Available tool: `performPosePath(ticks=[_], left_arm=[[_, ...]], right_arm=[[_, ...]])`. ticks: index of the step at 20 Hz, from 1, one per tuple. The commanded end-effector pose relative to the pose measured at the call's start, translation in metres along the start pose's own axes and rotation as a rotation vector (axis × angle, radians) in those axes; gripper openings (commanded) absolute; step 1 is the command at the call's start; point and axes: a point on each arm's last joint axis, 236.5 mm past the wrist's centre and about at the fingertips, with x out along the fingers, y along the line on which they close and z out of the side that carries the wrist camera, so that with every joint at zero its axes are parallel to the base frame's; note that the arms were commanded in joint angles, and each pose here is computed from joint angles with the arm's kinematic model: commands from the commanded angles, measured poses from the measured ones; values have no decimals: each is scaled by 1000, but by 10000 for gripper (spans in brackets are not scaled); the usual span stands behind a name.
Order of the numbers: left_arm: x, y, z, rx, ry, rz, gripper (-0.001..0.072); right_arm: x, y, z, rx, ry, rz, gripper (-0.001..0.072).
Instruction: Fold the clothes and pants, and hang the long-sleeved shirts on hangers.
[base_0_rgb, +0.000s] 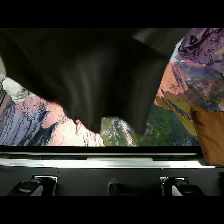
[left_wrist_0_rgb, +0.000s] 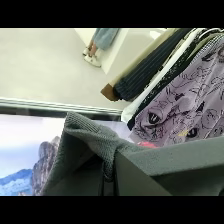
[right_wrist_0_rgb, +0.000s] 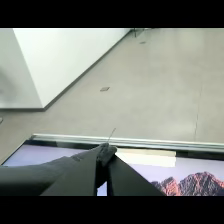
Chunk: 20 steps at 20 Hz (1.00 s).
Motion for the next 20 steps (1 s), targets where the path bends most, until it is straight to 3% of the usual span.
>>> performPosePath(ticks=[1, 5, 10, 14, 17, 18, 20], left_arm=[[9, 12, -6, -13, 27, 35, 19], [80, 76, -67, -78, 223, 159, 19], [177, 176, -207, -188, 549, 298, 19], [207, 244, -323, -270, 769, 400, 19], [209, 271, -370, -312, 851, 446, 19], [209, 276, -377, -322, 863, 455, 20], [208, 281, -383, -328, 872, 462, 20]], right_arm=[[16, -13, 6, 19, -35, -23, 35], [128, -64, -84, 186, 180, -9, 36], [261, -105, -306, 352, 562, -13, 36], [290, -91, -476, 470, 844, -35, 36], [280, -80, -543, 556, 989, -65, 39], [276, -79, -550, 577, 1015, -73, 69], [269, -76, -551, 596, 1050, -63, 221]])
